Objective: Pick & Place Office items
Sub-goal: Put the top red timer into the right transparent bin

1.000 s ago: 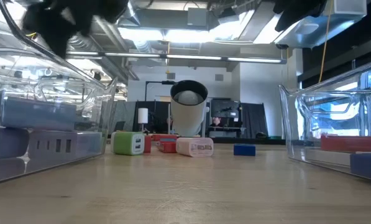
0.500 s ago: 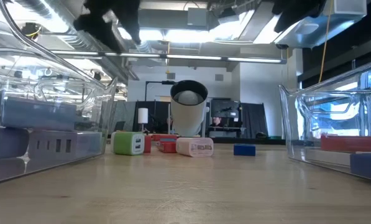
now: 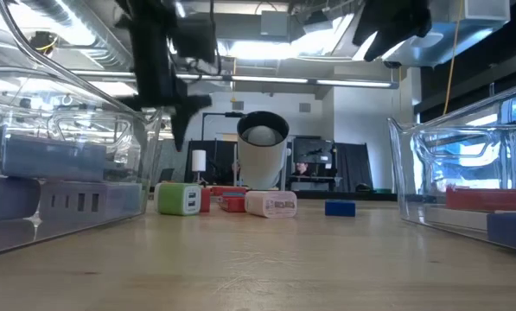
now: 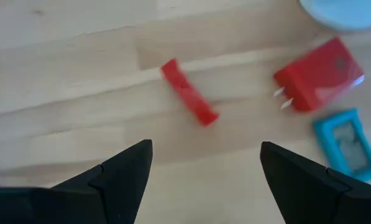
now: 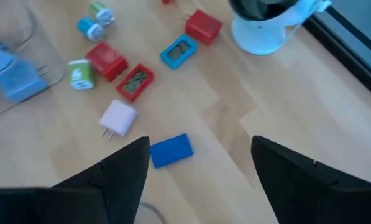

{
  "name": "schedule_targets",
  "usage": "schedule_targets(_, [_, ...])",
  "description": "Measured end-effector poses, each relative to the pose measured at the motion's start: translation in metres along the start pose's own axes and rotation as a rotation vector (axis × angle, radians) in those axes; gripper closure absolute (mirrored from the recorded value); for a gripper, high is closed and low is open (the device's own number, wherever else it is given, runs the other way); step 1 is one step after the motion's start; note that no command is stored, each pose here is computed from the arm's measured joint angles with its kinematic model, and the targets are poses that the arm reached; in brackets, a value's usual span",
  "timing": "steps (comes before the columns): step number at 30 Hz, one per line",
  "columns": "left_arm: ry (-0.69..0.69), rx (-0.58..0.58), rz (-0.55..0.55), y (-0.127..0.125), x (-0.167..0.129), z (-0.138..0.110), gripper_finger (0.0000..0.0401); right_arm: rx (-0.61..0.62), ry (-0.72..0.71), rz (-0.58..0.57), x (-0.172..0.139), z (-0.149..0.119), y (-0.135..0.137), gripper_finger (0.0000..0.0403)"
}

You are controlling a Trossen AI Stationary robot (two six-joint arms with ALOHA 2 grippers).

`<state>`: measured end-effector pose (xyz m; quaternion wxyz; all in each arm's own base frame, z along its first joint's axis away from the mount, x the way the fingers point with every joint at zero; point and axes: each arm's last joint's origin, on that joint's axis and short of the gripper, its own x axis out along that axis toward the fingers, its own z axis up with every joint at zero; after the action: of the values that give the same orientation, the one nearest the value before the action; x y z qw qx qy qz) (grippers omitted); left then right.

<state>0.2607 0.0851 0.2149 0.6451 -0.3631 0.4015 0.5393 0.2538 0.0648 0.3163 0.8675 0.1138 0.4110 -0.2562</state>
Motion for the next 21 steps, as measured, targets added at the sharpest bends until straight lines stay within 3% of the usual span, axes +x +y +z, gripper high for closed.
schedule_targets(4, [-0.047,-0.036,-0.029,-0.003,0.021,0.009,0.0105,0.031,0.001,-0.026,0.005,0.006,-0.007,0.0119])
schedule_targets(11, [-0.072,-0.067,0.076,0.0,0.047,0.014,0.0105,0.049,0.002,-0.055,0.01,0.012,-0.016,0.0119])
schedule_targets(21, [-0.001,-0.151,0.104,-0.01,0.081,0.005,0.0117,-0.111,0.018,-0.089,0.018,0.021,-0.029,0.0119])
